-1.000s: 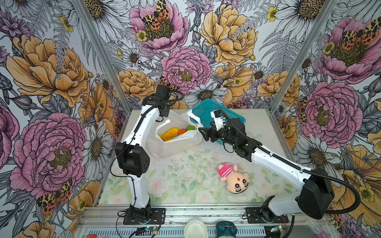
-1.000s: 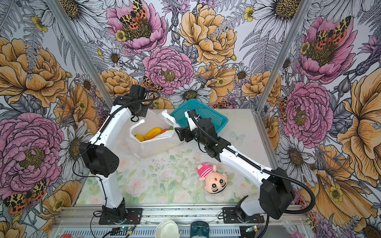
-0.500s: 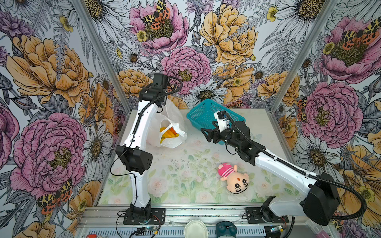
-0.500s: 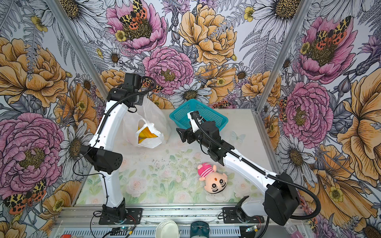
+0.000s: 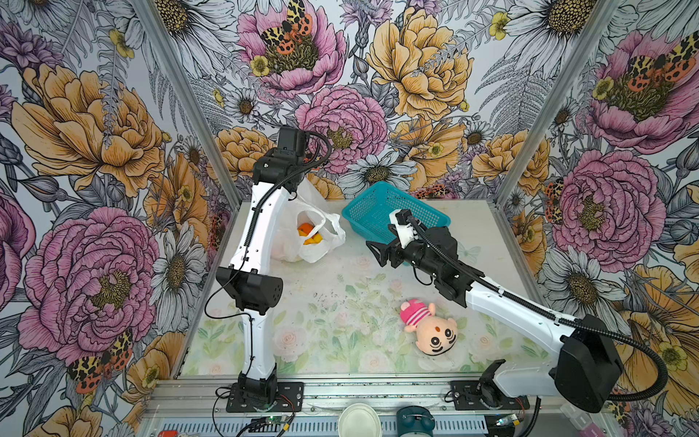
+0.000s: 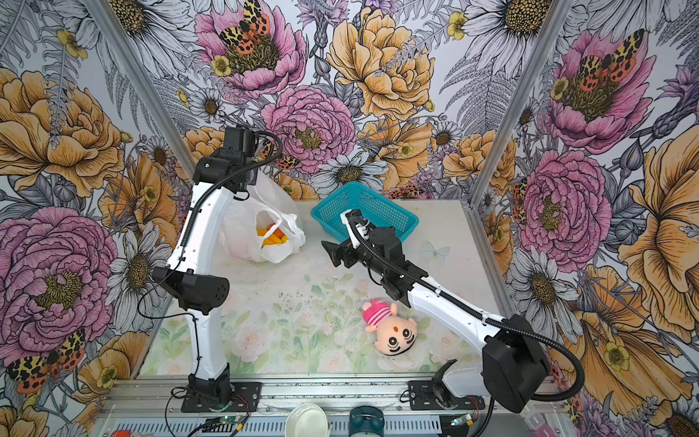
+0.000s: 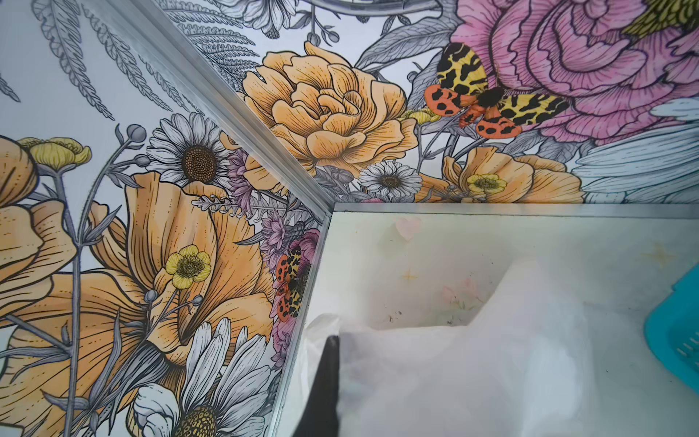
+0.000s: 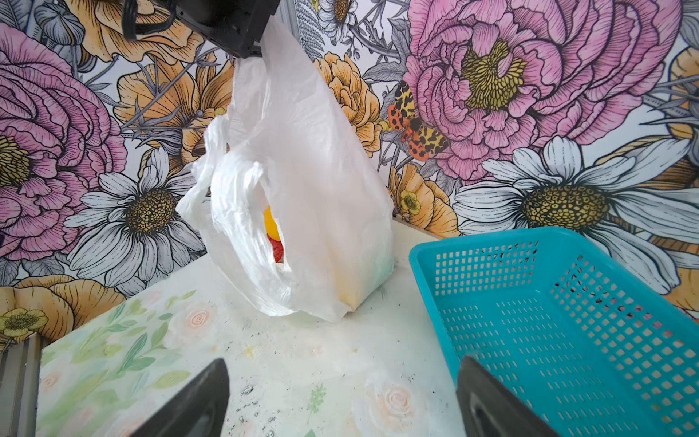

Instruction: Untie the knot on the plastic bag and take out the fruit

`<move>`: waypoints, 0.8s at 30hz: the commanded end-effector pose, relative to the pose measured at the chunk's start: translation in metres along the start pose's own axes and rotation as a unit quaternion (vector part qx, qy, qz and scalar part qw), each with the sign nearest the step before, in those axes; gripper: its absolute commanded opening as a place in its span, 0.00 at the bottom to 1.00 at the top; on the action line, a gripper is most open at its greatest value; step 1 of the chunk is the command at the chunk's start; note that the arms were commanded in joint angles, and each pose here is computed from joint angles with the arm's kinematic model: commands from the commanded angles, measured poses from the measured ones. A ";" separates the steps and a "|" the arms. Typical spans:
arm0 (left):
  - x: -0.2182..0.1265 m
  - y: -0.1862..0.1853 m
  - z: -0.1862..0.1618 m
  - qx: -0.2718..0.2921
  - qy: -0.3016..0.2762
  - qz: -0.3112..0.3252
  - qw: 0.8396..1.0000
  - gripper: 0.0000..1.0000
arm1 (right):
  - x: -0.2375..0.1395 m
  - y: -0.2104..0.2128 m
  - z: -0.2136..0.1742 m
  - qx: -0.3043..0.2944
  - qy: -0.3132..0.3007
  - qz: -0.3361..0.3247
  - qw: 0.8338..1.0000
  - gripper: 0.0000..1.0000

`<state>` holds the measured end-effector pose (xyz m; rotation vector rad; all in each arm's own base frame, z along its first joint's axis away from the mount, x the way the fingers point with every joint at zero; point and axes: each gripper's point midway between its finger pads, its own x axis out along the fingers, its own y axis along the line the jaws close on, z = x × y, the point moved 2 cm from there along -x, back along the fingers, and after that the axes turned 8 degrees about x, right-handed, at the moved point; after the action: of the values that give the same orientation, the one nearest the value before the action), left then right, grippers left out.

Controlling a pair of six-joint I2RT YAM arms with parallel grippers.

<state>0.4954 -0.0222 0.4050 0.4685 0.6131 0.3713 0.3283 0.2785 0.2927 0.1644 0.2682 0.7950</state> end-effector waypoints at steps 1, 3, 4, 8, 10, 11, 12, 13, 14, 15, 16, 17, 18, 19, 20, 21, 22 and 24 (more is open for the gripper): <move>-0.017 0.027 0.017 -0.039 -0.037 0.021 0.998 0.00 | 0.001 0.002 0.001 -0.006 -0.010 0.012 1.000 0.96; -0.021 0.022 0.018 -0.039 -0.039 0.015 0.998 0.00 | 0.001 0.002 0.001 -0.006 -0.009 0.012 1.000 0.96; -0.026 0.018 0.017 -0.033 -0.039 0.018 0.999 0.00 | 0.001 0.002 0.001 -0.006 -0.008 0.013 1.000 0.96; -0.054 -0.008 0.006 -0.019 -0.030 0.030 0.999 0.00 | 0.001 0.005 0.002 -0.006 -0.008 0.021 1.000 0.96; -0.067 -0.036 -0.010 -0.017 -0.021 -0.020 0.999 0.00 | 0.000 0.006 0.001 -0.006 -0.008 0.026 1.000 0.96; -0.071 -0.051 -0.020 -0.013 -0.013 -0.053 0.998 0.00 | 0.000 0.007 0.001 -0.007 -0.007 0.029 1.000 0.96; -0.077 -0.068 -0.034 -0.006 -0.003 -0.081 0.997 0.00 | 0.000 0.008 0.002 -0.007 -0.007 0.032 0.999 0.96; -0.085 -0.078 -0.047 0.003 0.004 -0.089 0.996 0.00 | 0.001 0.009 0.000 -0.007 -0.005 0.035 0.999 0.96; -0.087 -0.088 -0.059 0.016 0.012 -0.084 0.996 0.00 | 0.001 0.009 0.000 -0.008 -0.004 0.037 0.999 0.96; -0.089 -0.098 -0.071 0.033 0.018 -0.075 0.996 0.00 | 0.001 0.011 0.001 -0.009 -0.003 0.039 0.999 0.96; -0.091 -0.105 -0.080 0.047 0.023 -0.072 0.996 0.00 | 0.001 0.011 -0.001 -0.009 -0.001 0.041 0.999 0.96; -0.093 -0.110 -0.086 0.058 0.026 -0.072 0.995 0.00 | 0.002 0.012 -0.002 -0.008 0.001 0.043 0.999 0.96; -0.096 -0.114 -0.092 0.068 0.027 -0.071 0.995 0.00 | 0.002 0.012 -0.002 -0.008 0.002 0.045 0.999 0.96; -0.099 -0.115 -0.095 0.073 0.026 -0.070 0.995 0.00 | 0.003 0.013 -0.004 -0.008 0.004 0.048 0.999 0.96; -0.103 -0.116 -0.097 0.075 0.024 -0.073 0.994 0.00 | 0.003 0.015 -0.005 -0.009 0.006 0.051 0.999 0.96; -0.106 -0.115 -0.099 0.074 0.022 -0.077 0.994 0.00 | 0.005 0.015 -0.008 -0.012 0.009 0.054 0.998 0.96; -0.110 -0.115 -0.101 0.069 0.021 -0.085 0.994 0.00 | 0.007 0.016 -0.010 -0.017 0.012 0.056 0.998 0.96; -0.115 -0.116 -0.107 0.067 0.022 -0.101 0.992 0.00 | 0.011 0.017 -0.016 -0.024 0.019 0.057 0.998 0.96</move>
<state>0.3732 -0.1440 0.2989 0.6116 0.7919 0.1335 0.3210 0.2907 0.2856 0.1508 0.2872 0.8817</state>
